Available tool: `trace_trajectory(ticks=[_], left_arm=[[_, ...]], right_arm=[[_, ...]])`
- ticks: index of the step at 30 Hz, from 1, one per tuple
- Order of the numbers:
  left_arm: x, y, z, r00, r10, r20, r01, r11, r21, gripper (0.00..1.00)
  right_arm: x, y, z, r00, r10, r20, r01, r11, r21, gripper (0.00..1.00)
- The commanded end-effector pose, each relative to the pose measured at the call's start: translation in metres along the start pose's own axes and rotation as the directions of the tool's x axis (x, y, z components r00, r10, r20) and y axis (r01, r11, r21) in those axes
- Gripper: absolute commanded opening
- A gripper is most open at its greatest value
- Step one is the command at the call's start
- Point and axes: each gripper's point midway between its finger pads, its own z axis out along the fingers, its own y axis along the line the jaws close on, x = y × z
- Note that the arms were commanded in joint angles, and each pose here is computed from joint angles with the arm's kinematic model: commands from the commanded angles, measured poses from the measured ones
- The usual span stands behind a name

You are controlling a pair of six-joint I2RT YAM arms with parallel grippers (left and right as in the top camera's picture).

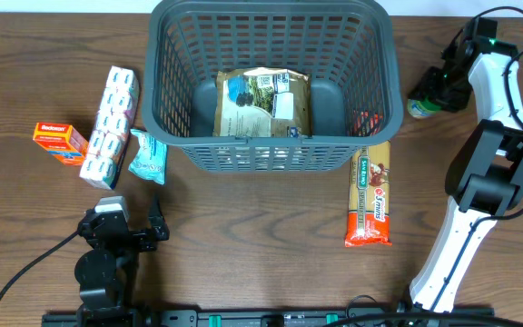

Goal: Pack container
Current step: 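Grasp the green-lidded jar from above with the right gripper, then lift the jar into the basket and open the right gripper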

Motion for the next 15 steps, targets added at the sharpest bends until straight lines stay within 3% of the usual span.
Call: trace_trajectory(ticks=[1, 9, 15], left_arm=[[0.01, 0.003, 0.003, 1.0, 0.011, -0.022, -0.011, 1.0, -0.011, 0.99], [0.01, 0.003, 0.003, 1.0, 0.011, -0.022, -0.011, 1.0, -0.011, 0.98], [0.01, 0.003, 0.003, 1.0, 0.011, -0.022, -0.011, 1.0, -0.011, 0.98]], right_arm=[[-0.016, 0.034, -0.033, 0.998, 0.001, 0.061, 0.009, 0.986, -0.166, 0.33], [-0.056, 0.081, -0.163, 0.942, -0.008, 0.335, 0.11, 0.951, -0.288, 0.31], [-0.044, 0.127, -0.288, 0.824, -0.064, 0.563, 0.271, 0.917, -0.292, 0.31]])
